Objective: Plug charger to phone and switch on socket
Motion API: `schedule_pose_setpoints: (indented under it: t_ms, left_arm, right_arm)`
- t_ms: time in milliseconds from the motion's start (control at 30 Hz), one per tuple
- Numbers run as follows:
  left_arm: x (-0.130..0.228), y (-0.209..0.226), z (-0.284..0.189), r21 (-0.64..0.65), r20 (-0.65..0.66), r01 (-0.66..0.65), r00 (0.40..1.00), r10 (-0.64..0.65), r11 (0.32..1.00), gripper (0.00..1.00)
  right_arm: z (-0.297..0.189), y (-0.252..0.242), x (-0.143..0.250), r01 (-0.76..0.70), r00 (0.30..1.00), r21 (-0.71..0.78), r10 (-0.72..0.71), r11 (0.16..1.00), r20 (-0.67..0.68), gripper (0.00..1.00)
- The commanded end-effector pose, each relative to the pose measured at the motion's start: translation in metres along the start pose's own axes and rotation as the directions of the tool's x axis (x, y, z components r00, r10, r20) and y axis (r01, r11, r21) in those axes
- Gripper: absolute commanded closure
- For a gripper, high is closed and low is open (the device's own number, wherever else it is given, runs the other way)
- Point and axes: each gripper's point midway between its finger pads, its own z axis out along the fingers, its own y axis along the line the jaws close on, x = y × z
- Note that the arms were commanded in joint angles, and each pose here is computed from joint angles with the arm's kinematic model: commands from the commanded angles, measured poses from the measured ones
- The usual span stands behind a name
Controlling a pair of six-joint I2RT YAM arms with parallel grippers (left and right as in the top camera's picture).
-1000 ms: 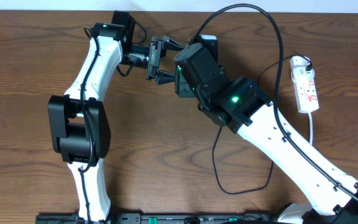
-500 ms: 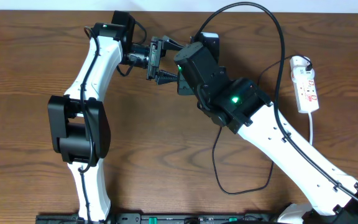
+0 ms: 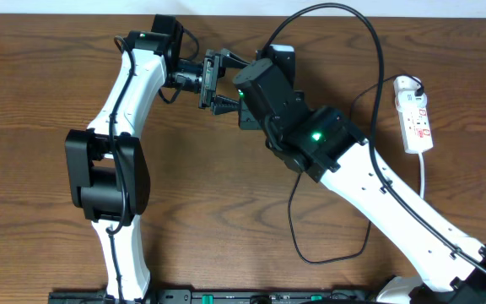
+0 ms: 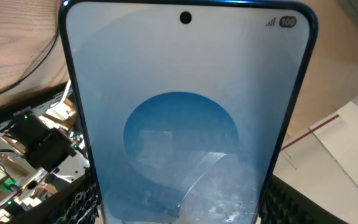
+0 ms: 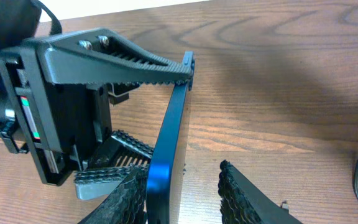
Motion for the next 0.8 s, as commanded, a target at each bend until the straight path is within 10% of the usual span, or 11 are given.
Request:
schedule_pose_setpoints:
  t_ms: [0,767]
  left_arm:
    - [0.014,-0.011,-0.003,0.039,-0.037,-0.012,0.999,0.013,0.999,0.31]
    - [0.014,-0.011,-0.003,0.039,-0.037,-0.012,0.999,0.014,0.999,0.31]
  right_arm:
    - [0.012,0.004,0.002,0.001,1.0,0.022,-0.001,1.0,-0.004,0.65]
    - [0.009,0.007,-0.007,-0.017,1.0,0.013,0.016,1.0,0.017,0.65]
